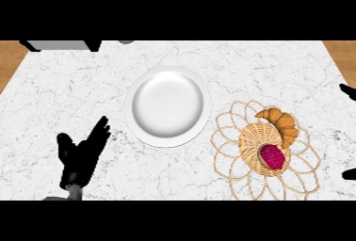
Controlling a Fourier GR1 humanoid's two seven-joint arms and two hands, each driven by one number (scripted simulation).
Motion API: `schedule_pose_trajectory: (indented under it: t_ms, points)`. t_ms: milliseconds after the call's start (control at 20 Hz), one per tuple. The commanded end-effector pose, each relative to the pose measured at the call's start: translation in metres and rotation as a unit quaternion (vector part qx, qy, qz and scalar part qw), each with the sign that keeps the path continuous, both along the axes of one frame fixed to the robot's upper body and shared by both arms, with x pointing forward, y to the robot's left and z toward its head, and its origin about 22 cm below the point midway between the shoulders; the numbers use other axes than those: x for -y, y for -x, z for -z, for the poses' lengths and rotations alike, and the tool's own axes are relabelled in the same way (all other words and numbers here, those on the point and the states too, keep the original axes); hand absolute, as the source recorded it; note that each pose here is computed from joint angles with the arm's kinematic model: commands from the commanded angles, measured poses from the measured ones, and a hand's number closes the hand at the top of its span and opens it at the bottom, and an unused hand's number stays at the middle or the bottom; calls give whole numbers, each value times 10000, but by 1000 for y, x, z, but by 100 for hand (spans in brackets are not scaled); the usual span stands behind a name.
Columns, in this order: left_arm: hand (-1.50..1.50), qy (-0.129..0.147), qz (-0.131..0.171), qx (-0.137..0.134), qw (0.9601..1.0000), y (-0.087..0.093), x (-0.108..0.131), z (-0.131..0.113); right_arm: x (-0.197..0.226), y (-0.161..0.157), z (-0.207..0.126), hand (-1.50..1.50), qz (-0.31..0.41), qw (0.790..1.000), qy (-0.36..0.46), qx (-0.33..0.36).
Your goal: Pick the cupcake from the placemat and place it in the plate
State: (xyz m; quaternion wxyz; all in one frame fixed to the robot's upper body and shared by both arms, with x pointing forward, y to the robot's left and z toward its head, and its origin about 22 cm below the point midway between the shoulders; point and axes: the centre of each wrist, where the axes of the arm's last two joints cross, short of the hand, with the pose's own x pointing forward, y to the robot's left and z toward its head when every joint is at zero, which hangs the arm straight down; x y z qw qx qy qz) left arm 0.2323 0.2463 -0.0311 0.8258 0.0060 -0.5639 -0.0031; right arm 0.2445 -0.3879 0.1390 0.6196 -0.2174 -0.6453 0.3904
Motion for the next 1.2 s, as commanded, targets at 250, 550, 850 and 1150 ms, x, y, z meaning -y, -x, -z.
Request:
schedule_pose_trajectory:
  t_ms: [250, 550, 850, 1150]
  points:
    - [0, 63, 9, -71, 10000, -4, 2, 8, -68, 12, 16, -150, 178, 9980, 501, -345]
    - [0, -72, -15, -32, 10000, -6, 10, -18, -86, 21, 29, -150, 84, 9946, 653, -806]
    - [0, 20, 58, -46, 10000, 7, 20, 5, -107, 17, 51, -150, -35, 9939, 540, -963]
    - [0, -41, -25, -49, 10000, -2, 5, -5, -118, 24, 64, -150, 152, 9910, 1027, -846]
